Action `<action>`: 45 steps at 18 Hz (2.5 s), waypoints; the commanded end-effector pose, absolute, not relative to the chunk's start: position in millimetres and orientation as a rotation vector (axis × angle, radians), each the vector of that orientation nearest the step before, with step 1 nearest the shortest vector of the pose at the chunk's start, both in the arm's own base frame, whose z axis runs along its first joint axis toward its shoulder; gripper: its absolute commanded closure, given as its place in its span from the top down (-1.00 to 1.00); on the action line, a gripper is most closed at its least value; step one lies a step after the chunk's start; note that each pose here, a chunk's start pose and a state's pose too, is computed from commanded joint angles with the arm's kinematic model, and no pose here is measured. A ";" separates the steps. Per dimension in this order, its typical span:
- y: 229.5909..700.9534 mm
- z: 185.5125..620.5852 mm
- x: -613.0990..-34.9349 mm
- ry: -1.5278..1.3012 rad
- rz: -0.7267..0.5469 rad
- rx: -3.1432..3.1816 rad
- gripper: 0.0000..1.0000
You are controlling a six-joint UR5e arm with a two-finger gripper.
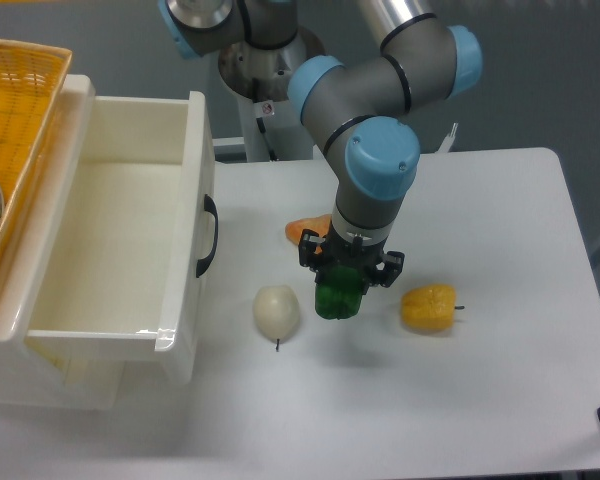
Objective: Place the green pepper in the upper white drawer
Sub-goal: 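Close the gripper around the green pepper on the table, then lift the green pepper up off the table, then carry the green pepper over the open white drawer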
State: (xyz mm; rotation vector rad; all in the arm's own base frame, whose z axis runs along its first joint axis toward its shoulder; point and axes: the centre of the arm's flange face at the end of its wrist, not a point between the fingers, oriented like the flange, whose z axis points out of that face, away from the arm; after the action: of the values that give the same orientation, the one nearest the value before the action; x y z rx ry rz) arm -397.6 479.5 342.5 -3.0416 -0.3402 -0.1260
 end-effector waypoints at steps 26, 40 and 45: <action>455.7 456.1 -342.7 -0.714 -0.236 -2.794 -0.36; 445.3 532.9 -270.4 -0.774 -0.391 -2.618 -0.33; 460.7 535.3 -240.7 -0.755 -0.431 -2.623 -0.32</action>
State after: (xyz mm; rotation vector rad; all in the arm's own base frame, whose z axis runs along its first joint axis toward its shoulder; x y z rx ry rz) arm -240.7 460.7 535.3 -2.6229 -0.7547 -0.4309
